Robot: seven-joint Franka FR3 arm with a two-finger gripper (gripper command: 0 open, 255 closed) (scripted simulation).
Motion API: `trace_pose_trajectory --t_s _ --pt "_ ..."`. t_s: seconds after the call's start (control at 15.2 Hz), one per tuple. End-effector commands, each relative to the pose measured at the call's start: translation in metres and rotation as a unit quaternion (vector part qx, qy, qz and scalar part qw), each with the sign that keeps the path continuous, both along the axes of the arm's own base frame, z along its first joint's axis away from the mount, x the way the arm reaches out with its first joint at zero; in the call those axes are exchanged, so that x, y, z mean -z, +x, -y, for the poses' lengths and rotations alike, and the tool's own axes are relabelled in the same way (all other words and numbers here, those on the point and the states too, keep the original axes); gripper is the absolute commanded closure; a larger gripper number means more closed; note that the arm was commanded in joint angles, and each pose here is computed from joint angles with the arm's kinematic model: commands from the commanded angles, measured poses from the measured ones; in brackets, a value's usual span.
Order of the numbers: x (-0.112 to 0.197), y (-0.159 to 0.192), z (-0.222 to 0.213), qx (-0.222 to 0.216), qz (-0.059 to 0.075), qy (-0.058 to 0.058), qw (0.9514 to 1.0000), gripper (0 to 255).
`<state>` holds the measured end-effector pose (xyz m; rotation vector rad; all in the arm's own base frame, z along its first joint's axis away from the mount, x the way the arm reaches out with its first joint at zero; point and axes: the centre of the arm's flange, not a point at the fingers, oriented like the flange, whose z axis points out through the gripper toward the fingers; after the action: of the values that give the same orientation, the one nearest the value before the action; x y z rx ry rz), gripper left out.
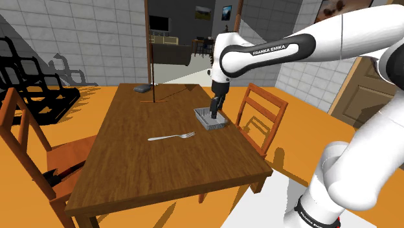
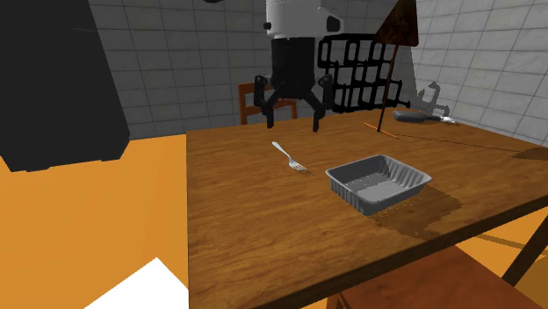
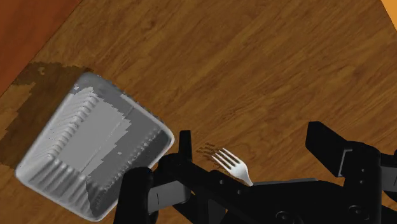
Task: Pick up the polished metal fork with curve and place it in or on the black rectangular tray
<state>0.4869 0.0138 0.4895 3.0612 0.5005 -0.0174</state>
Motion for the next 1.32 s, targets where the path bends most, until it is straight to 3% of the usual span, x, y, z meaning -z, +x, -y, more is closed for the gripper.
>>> trace_pose_trajectory --t_s 0.0,0.4,0.86,1.25 --pt "0.017 0.022 -0.007 -0.030 -0.002 0.000 0.9995 0" --pt "0.063 0.081 -0.035 -0.116 -0.008 0.001 0.9933 0" --pt "0.117 0.142 -0.080 -0.214 -0.016 0.002 0.9767 0" --pt "0.145 0.143 -0.081 -0.218 -0.016 0.002 0.9759 0"
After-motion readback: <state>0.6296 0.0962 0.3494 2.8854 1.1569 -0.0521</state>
